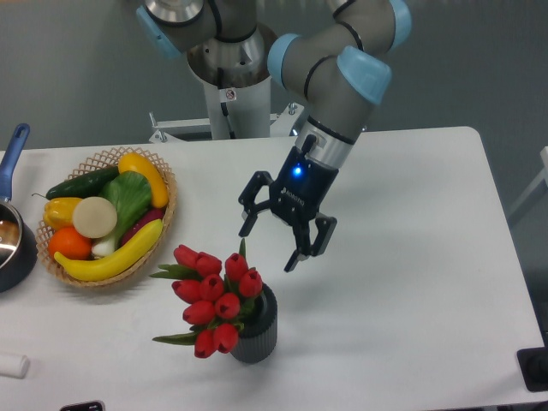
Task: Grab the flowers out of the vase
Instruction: 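Move the open gripper toward the red tulips in the grey vase, then lower the open gripper around the tulip stems above the vase rim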
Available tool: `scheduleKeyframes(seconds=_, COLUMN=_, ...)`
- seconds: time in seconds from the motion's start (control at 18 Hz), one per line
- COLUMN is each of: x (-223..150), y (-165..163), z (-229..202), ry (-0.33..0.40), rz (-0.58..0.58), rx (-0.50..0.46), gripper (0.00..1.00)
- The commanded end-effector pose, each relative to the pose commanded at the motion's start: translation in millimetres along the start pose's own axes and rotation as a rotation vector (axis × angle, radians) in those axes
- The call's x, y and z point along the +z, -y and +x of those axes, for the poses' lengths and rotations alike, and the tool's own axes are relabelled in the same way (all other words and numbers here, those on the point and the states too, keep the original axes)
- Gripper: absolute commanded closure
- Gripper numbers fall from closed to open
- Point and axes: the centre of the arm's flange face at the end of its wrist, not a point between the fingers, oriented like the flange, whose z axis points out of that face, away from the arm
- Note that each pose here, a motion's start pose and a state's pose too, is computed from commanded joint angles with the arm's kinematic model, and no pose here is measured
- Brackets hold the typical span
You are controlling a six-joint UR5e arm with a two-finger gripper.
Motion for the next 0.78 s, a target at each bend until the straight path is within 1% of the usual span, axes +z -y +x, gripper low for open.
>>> scheduleKeyframes(seconds=0.22, x=14, y=5, z=-8, ry=-0.015, rz=0.002, rx=0.011, gripper=0.0)
scheduleKeyframes(seconds=0.5, x=19, y=5, z=-12, ry=-0.022, rz=0.008, rx=0.014, gripper=0.0)
scheduleKeyframes(seconds=0.61, x=26, y=12, z=-15, ry=-0.03, rz=0.011, rx=0.028, gripper=0.0)
scheduleKeyframes(seconds=0.78, x=32, y=12, z=-20, ry=-0.035, rz=0.011, rx=0.032, gripper=0.0)
